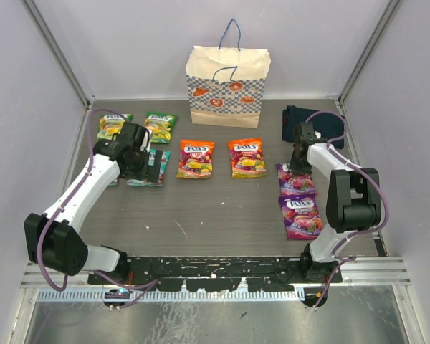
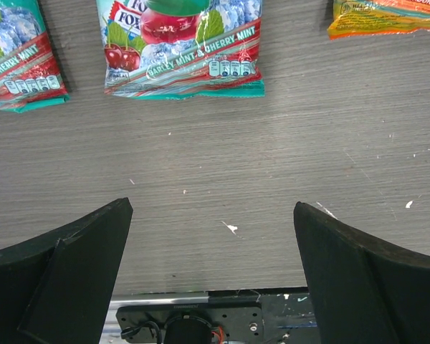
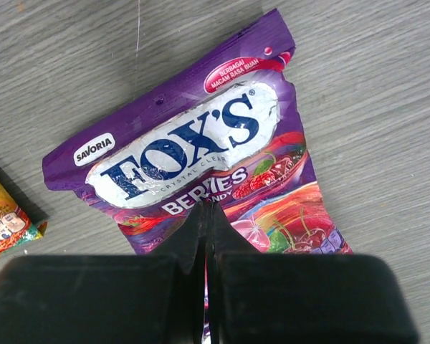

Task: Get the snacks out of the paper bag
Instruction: Pick up the snack from the center of the board, then place the snack at the center of the board, then move the snack to the center of the board.

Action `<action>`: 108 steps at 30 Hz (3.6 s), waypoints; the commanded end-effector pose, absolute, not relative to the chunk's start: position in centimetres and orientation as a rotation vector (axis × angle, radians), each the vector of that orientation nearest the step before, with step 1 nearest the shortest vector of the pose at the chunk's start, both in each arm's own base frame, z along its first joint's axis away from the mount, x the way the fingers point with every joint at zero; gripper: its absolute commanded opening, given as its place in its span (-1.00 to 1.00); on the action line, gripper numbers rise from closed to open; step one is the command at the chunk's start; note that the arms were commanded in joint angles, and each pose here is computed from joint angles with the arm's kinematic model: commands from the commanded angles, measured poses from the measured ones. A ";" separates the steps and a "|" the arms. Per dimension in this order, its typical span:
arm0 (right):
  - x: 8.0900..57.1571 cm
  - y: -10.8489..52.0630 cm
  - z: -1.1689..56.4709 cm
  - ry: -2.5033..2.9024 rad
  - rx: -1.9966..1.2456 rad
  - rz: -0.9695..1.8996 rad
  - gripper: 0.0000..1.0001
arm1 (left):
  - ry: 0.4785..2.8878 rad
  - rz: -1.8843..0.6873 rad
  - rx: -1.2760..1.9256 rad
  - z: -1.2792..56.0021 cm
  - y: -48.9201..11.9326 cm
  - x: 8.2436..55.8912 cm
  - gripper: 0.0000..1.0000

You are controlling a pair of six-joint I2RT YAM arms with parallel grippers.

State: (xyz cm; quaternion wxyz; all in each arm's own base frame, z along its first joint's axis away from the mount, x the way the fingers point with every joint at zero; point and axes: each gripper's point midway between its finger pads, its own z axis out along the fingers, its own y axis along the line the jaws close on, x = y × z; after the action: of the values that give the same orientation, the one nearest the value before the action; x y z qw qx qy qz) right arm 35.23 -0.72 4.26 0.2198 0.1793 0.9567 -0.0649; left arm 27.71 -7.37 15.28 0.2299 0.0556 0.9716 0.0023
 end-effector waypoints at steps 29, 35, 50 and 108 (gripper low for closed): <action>25.7 21.6 18.4 2.561 0.812 0.373 -0.99 | 2.582 -0.170 0.063 18.5 -8.9 29.4 0.96; 25.7 31.1 16.6 2.579 0.882 0.407 -0.99 | 2.573 -0.160 0.030 19.2 -8.1 28.9 0.96; 24.7 41.1 13.4 2.649 0.864 0.333 -0.98 | 2.593 -0.106 -0.008 18.4 -5.7 25.2 0.96; 19.5 6.0 0.0 2.607 1.228 0.136 1.00 | 2.729 -0.353 0.155 3.9 -21.0 23.5 0.86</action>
State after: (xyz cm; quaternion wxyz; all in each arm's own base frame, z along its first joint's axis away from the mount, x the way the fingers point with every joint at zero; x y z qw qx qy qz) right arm 20.71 2.49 1.98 0.1611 0.3977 0.9032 0.0077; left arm 25.36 -20.71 4.08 0.2057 0.0725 0.9697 -0.1097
